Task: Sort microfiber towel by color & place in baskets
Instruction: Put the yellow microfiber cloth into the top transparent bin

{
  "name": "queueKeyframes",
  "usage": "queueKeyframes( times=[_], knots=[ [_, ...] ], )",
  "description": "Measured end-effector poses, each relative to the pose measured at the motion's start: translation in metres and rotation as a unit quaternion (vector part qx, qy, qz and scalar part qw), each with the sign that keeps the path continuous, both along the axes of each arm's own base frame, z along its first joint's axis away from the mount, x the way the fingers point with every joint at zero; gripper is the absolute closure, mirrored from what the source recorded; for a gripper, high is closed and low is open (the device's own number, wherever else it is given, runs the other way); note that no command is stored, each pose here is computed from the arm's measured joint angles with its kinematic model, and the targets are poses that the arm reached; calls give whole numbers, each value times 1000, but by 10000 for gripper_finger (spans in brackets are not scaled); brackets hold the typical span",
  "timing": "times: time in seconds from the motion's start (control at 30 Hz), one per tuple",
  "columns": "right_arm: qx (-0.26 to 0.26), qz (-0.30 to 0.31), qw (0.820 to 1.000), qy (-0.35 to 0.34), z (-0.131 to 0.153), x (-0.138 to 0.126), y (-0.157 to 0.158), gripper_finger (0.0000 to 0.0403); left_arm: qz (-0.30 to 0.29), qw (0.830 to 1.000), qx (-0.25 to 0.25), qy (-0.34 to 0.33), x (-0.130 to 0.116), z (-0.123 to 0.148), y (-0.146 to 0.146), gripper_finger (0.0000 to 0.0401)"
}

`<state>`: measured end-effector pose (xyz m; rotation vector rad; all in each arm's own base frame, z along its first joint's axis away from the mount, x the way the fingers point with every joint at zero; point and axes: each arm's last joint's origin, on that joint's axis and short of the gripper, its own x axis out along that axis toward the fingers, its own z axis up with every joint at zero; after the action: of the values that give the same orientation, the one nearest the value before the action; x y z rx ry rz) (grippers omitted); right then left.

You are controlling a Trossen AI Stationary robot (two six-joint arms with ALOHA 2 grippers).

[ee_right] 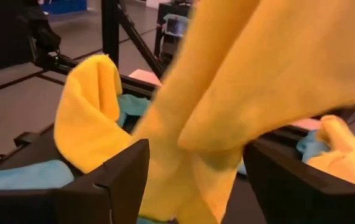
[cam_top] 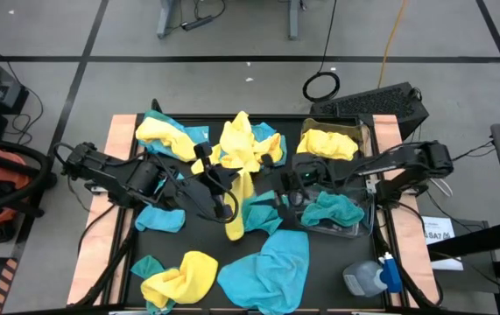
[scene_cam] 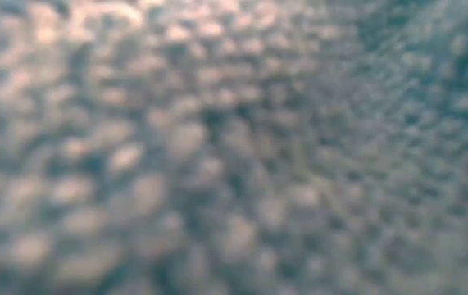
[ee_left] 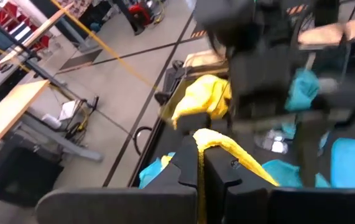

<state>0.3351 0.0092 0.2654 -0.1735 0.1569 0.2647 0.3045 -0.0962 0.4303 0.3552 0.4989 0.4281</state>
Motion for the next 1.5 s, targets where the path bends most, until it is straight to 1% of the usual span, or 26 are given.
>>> queueKeyframes(
  times=[0.13,0.23,0.33,0.4,0.47,0.57,0.63,0.7,0.83,0.87,1.0,1.1,1.2,1.27,1.37,1.43,1.5],
  knots=[
    [20,-4,1000,-8,-14,13,1,151,-9,1000,7,-14,2,4,-1,401],
    [42,18,999,-21,-19,18,2,151,-10,1000,9,-13,2,4,-1,401],
    [58,35,997,-46,-17,22,4,151,-8,1000,8,-13,3,4,0,401],
    [61,40,996,-57,-16,22,6,151,-8,1000,9,-13,3,4,0,401],
    [61,59,994,-66,-14,22,9,152,-8,1000,8,-13,3,4,0,401],
    [59,72,993,-71,-13,21,14,167,-8,1000,8,-13,3,4,1,401],
    [59,75,993,-71,-13,21,16,194,-8,1000,8,-13,3,4,1,401],
    [58,75,993,-69,-10,23,16,239,-8,1000,8,-15,3,4,1,399],
    [39,75,995,-54,-6,26,16,369,-8,1000,5,-22,4,5,0,396],
    [34,75,995,-49,-6,27,16,384,-8,1000,5,-21,4,5,0,396],
    [23,58,998,-12,-3,27,15,395,-9,1000,7,-11,2,3,-1,395],
    [-1,40,999,13,3,20,14,399,-3,1000,18,11,-3,-1,-4,394],
    [-13,38,999,29,14,8,13,400,25,998,26,43,-11,-9,-4,394],
    [-25,22,999,33,26,-4,12,401,42,997,17,67,-16,-15,-2,394],
    [-39,6,999,11,48,-23,10,401,64,994,8,88,-18,-28,0,393],
    [-42,1,999,-22,65,-35,9,402,58,994,-3,96,-15,-35,1,393],
    [-47,-17,997,-56,81,-47,7,402,40,994,-30,93,-8,-42,1,393]
  ],
)
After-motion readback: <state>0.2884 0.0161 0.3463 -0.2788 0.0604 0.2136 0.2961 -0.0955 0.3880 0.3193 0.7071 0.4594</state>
